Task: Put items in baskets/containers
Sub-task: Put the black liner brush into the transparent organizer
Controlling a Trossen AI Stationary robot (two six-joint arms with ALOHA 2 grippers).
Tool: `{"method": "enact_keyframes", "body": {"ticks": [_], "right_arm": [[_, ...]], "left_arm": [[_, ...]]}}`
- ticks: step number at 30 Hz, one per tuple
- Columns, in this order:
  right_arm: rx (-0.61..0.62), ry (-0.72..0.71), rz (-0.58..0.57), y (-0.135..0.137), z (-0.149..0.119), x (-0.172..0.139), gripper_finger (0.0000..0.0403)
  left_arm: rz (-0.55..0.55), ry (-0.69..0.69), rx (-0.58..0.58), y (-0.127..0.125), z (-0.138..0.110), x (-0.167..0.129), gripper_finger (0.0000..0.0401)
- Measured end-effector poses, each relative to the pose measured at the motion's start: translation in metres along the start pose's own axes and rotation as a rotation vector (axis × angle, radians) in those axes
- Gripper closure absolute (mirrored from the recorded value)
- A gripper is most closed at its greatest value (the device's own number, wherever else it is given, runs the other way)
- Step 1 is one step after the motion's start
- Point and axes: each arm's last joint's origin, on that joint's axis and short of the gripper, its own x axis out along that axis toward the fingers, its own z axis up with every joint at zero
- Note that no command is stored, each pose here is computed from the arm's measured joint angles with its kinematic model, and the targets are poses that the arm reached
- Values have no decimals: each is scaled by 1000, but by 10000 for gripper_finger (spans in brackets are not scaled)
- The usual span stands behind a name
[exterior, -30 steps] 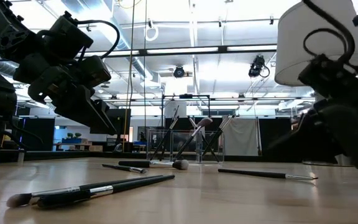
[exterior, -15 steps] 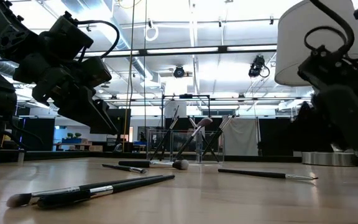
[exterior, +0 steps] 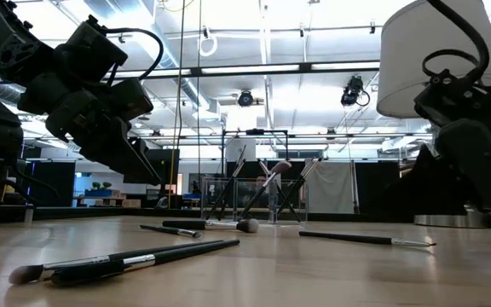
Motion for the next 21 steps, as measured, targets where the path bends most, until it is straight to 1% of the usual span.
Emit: {"method": "enact_keyframes", "body": {"ticks": [4, 9, 11, 16, 18, 21], "right_arm": [[25, 7, -5, -1, -3, 1, 254], [49, 39, -34, -3, -22, 7, 254], [64, 20, -58, -2, -28, 11, 254], [31, 8, -105, 3, -41, 23, 254], [12, 12, -104, 3, -41, 25, 260], [4, 27, -90, 2, -40, 28, 287]], "left_arm": [[0, -1, 0, 0, 0, 0, 220], [0, -1, 0, 0, 0, 0, 220], [0, -1, 1, 0, 0, 0, 220], [0, -1, 1, 0, 0, 0, 220], [0, -1, 2, 0, 0, 0, 220], [-2, -9, 1, 0, 1, 0, 220]]}}
